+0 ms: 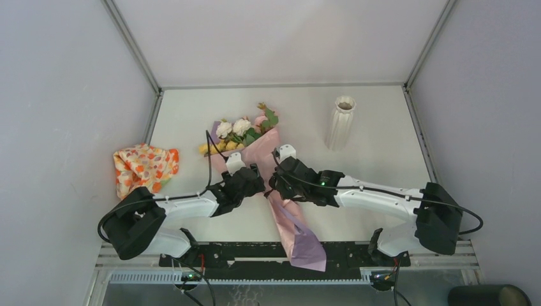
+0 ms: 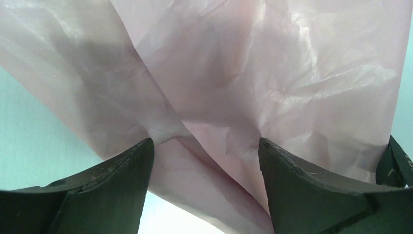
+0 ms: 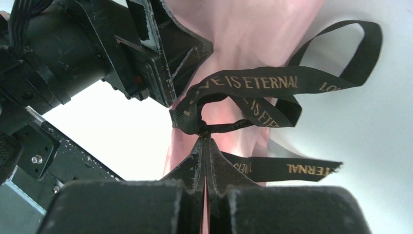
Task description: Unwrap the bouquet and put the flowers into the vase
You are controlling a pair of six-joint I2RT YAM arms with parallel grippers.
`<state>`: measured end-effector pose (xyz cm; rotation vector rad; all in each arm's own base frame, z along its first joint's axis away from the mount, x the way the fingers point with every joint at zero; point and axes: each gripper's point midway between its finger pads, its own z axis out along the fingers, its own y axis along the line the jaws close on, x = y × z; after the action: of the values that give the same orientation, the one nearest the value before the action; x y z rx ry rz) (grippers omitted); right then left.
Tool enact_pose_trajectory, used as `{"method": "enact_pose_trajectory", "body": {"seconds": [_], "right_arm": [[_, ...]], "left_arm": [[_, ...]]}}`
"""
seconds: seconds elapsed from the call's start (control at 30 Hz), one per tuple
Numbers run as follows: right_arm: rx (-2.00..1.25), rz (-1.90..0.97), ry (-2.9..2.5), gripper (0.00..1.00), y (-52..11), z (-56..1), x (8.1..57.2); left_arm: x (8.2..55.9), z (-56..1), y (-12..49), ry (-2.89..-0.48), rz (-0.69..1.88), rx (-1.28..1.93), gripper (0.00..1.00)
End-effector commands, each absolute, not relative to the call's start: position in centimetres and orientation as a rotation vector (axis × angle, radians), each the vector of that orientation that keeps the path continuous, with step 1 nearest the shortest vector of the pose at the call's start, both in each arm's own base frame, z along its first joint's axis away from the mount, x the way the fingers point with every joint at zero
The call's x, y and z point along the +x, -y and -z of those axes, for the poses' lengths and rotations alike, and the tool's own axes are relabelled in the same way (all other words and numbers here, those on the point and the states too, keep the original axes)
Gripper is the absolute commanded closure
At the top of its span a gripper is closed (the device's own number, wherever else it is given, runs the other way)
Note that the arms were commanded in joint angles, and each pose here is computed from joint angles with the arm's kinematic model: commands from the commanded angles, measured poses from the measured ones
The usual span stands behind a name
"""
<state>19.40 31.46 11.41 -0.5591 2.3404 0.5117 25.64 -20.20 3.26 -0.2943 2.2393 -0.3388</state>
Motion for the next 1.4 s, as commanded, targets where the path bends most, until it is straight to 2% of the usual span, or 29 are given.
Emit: {"method": "enact_pose_trajectory", "body": {"seconds": [0.0,0.8,1.37], "right_arm": [[-0.491,-0.501,-2.261,1.0,-30.3,-15.2,20.7],[-0.179,-0.506,-1.951,1.0,-18.9,-30.4,25.1],[-0.099,-0.657,-1.697,1.0,-16.3,-39.3,22.5]], "left_arm": [[26.4,-4.6,20.8,-2.2,0.395,-0.339,0.17],[26.2,-4.4,20.6,-2.201,0.381,-0.309,0.17],[25.5,-10.5,24.5,-2.059,0.688,-0.068,0.16]]}}
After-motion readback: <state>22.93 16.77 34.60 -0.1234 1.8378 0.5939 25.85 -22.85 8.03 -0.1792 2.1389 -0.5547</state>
